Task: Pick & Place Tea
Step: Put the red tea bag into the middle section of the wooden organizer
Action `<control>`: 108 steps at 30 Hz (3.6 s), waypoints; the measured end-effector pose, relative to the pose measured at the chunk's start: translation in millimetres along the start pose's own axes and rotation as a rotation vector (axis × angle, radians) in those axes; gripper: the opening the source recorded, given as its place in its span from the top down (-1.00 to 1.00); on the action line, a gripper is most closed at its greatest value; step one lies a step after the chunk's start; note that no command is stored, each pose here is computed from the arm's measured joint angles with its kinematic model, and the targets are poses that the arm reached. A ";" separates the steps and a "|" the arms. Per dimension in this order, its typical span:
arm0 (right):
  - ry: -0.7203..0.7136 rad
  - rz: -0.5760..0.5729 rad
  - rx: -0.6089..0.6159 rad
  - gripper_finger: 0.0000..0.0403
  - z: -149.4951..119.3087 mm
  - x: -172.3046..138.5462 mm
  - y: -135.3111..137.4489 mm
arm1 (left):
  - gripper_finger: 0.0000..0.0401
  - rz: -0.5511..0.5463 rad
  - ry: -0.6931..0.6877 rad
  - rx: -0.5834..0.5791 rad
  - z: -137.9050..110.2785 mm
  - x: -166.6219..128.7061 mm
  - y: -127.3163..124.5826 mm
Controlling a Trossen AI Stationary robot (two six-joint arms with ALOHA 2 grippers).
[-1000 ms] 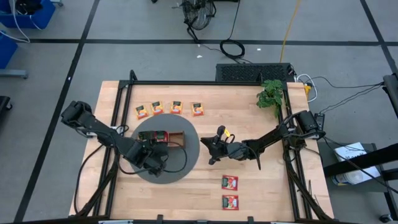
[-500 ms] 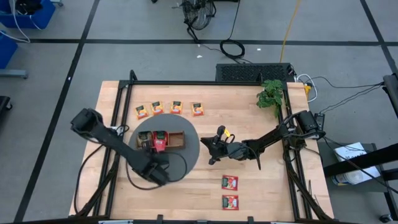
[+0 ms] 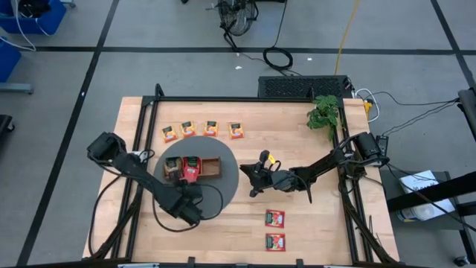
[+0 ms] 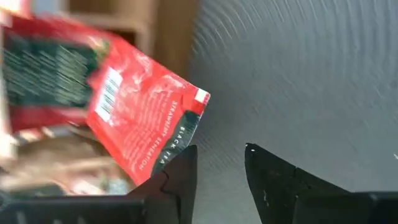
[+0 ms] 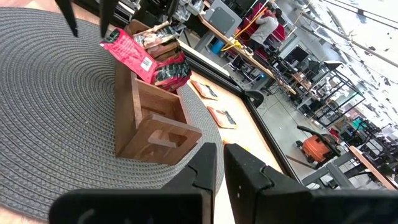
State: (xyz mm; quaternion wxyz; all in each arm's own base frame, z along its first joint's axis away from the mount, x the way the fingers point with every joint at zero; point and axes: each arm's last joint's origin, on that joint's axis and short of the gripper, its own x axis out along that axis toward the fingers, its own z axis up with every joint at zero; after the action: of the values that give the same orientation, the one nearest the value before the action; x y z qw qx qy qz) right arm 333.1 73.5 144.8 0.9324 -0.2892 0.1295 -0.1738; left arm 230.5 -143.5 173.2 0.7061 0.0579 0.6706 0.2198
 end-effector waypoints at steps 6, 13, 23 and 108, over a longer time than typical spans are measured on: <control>-0.001 0.001 0.000 0.91 0.1 -0.1 0.1 | 0.32 0.108 -0.094 0.042 2.2 -1.6 6.1; -0.004 0.005 -0.001 0.91 0.9 -1.4 1.6 | 0.32 0.167 -0.079 0.025 2.5 -0.5 13.6; -0.004 0.005 -0.001 0.91 0.9 -1.3 1.5 | 0.32 0.162 -0.076 0.028 2.2 -0.6 13.1; -0.054 0.051 0.091 0.91 25.0 -22.6 0.7 | 0.34 -0.277 -0.406 -0.354 -17.4 12.9 92.2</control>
State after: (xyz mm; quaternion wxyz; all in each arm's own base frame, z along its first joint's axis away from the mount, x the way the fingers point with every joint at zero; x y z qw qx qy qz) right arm 321.3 95.4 167.6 0.9518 -0.2477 0.1038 -0.1480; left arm 192.2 -59.6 194.3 0.8480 -0.1154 0.4686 0.2189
